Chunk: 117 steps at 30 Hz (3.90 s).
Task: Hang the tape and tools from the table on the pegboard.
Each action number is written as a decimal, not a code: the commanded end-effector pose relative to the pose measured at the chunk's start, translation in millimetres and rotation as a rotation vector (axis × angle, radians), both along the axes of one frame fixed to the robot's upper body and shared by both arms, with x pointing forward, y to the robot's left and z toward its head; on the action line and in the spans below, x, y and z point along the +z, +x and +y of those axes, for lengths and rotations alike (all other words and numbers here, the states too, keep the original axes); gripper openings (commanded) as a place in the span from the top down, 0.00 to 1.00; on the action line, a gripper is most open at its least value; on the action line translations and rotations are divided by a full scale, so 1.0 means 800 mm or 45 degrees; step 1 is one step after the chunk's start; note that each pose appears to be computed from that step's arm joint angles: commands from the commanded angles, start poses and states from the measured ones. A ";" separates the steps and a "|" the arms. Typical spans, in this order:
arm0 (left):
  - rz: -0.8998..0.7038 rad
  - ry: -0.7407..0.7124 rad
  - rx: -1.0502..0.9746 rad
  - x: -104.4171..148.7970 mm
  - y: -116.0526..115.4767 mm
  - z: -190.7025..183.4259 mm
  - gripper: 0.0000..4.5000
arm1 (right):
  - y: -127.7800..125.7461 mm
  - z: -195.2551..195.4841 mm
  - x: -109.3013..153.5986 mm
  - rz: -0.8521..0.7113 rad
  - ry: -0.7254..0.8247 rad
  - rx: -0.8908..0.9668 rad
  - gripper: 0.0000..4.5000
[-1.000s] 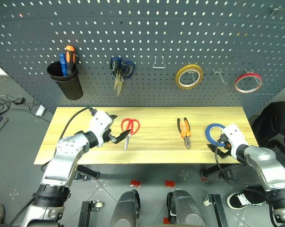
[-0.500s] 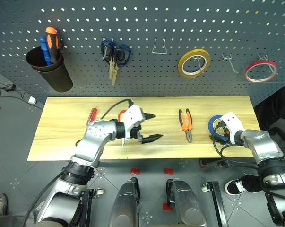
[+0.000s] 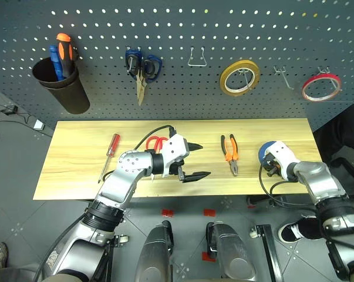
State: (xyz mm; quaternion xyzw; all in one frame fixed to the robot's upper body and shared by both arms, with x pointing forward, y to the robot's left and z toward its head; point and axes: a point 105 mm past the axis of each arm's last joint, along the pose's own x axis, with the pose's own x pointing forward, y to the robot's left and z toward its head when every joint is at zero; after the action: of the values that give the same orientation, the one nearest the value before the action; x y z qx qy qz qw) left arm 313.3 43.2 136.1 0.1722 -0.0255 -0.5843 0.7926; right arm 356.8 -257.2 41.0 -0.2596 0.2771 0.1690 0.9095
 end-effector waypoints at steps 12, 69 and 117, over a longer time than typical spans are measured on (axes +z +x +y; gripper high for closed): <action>-0.282 -0.328 0.280 0.091 0.014 0.004 0.00 | -0.046 0.092 0.223 -1.252 -0.193 0.118 0.85; -0.126 0.479 0.372 -0.025 0.040 0.186 0.00 | 0.061 0.184 0.026 -0.066 0.387 -0.463 0.01; -0.355 -0.408 0.804 0.154 0.013 0.123 0.00 | 0.002 0.335 0.430 -1.640 0.922 0.337 0.39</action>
State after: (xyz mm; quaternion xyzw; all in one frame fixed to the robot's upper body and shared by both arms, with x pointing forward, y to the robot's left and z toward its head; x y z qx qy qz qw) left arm 330.5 149.8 245.1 0.1134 -0.1425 -0.2677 0.9461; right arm 374.3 9.3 356.5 -0.0415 -0.3526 0.1723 0.9188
